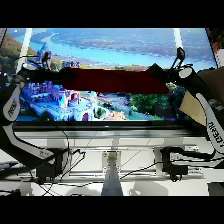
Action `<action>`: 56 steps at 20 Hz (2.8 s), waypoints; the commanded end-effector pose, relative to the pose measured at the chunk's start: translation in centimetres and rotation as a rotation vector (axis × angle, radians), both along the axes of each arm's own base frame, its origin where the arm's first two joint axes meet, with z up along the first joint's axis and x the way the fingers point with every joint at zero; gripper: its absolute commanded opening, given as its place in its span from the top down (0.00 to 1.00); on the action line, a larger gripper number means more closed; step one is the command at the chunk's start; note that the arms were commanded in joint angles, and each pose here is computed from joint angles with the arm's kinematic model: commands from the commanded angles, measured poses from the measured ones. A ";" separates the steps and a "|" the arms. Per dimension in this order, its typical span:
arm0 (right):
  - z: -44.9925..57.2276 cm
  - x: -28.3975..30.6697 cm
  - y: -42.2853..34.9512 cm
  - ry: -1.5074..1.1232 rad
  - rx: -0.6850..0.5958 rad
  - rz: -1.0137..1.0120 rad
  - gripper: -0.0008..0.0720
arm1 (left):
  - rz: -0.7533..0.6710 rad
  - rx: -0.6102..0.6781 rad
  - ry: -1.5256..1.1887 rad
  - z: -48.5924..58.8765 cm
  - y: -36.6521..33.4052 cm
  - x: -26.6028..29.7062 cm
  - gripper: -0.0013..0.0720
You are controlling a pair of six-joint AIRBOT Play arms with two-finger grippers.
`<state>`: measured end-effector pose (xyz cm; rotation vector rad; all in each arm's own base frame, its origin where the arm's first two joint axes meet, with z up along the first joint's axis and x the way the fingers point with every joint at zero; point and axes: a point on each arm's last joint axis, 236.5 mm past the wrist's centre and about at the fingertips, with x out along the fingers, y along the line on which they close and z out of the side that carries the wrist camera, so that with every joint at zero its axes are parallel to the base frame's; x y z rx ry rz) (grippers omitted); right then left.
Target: Fold the clothes and pants, and hang the long-sleeved shirts on hangers.
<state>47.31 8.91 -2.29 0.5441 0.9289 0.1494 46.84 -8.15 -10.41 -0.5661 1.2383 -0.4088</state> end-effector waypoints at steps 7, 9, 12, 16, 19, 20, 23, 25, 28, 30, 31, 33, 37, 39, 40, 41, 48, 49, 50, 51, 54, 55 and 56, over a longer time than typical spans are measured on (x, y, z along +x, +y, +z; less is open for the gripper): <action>6.0 0.9 12.5 -0.219 -0.051 0.251 0.97 | -0.286 0.327 -0.080 4.9 2.2 -0.9 0.96; 5.9 0.0 15.7 -0.218 -0.040 0.311 0.97 | -0.323 0.445 -0.103 9.9 4.9 -2.5 0.96; 4.4 -2.0 22.4 -0.163 0.029 0.387 0.97 | -0.349 0.469 -0.163 17.7 5.3 -6.8 0.96; 2.3 -6.0 33.3 -0.103 0.107 0.520 0.97 | -0.331 0.387 -0.336 25.4 2.2 -9.6 0.96; 2.3 -8.7 40.4 -0.096 0.162 0.599 0.97 | -0.335 0.254 -0.436 29.2 -1.1 -10.8 0.96; 2.5 -9.7 42.4 -0.094 0.183 0.623 0.97 | -0.336 0.234 -0.446 29.6 -1.6 -11.0 0.96; 3.6 -12.0 45.8 -0.092 0.231 0.649 0.97 | -0.308 0.214 -0.408 29.0 -1.7 -10.7 0.96; 3.6 -12.2 45.5 -0.100 0.189 0.686 0.97 | -0.303 0.197 -0.369 27.9 -1.9 -10.2 0.96; 0.9 -9.8 39.8 -0.044 -0.037 0.753 0.97 | -0.310 0.123 -0.308 25.8 -3.9 -8.9 0.96; -1.3 -6.4 31.8 0.052 -0.234 0.735 0.97 | -0.331 0.034 -0.289 24.4 -7.0 -7.6 0.96; -2.0 -4.5 26.9 0.108 -0.320 0.694 0.97 | -0.337 -0.014 -0.287 23.7 -9.1 -6.8 0.96; -2.2 -1.1 17.8 0.200 -0.403 0.576 0.97 | -0.342 -0.113 -0.288 22.2 -14.4 -5.2 0.96; -1.1 1.8 2.0 0.337 -0.398 0.365 0.97 | -0.315 -0.195 -0.331 16.8 -25.8 -2.9 0.92; -1.3 1.3 -3.7 0.382 -0.409 0.372 0.97 | -0.296 -0.208 -0.315 14.1 -29.4 -3.1 0.00; -1.4 1.0 -5.7 0.393 -0.390 0.373 0.97 | -0.295 -0.224 -0.299 13.5 -30.6 -3.6 0.02; -1.6 0.8 -7.3 0.404 -0.351 0.348 0.85 | -0.307 -0.217 -0.300 13.1 -30.8 -3.8 0.02; -4.8 -0.4 -0.4 0.426 0.216 0.350 0.22 | -0.310 -0.186 -0.377 15.8 -24.0 -0.8 0.02; -5.6 -0.7 2.1 0.436 0.276 0.375 0.21 | -0.320 -0.173 -0.381 16.1 -22.3 -0.6 0.02; -6.7 -1.1 4.3 0.453 0.307 0.389 0.21 | -0.324 -0.158 -0.376 16.4 -20.7 -0.5 0.02; -8.0 -1.6 6.6 0.473 0.318 0.404 0.21 | -0.328 -0.138 -0.372 16.7 -19.0 -0.5 0.03; -9.8 -3.6 14.1 0.503 0.331 0.495 0.22 | -0.346 -0.014 -0.359 17.1 -12.2 -0.8 0.04; -9.8 -4.1 16.3 0.493 0.327 0.520 0.30 | -0.348 0.033 -0.353 17.4 -9.9 -1.2 0.04; -9.8 -4.4 18.2 0.474 0.312 0.547 0.34 | -0.344 0.078 -0.346 18.0 -7.2 -1.7 0.04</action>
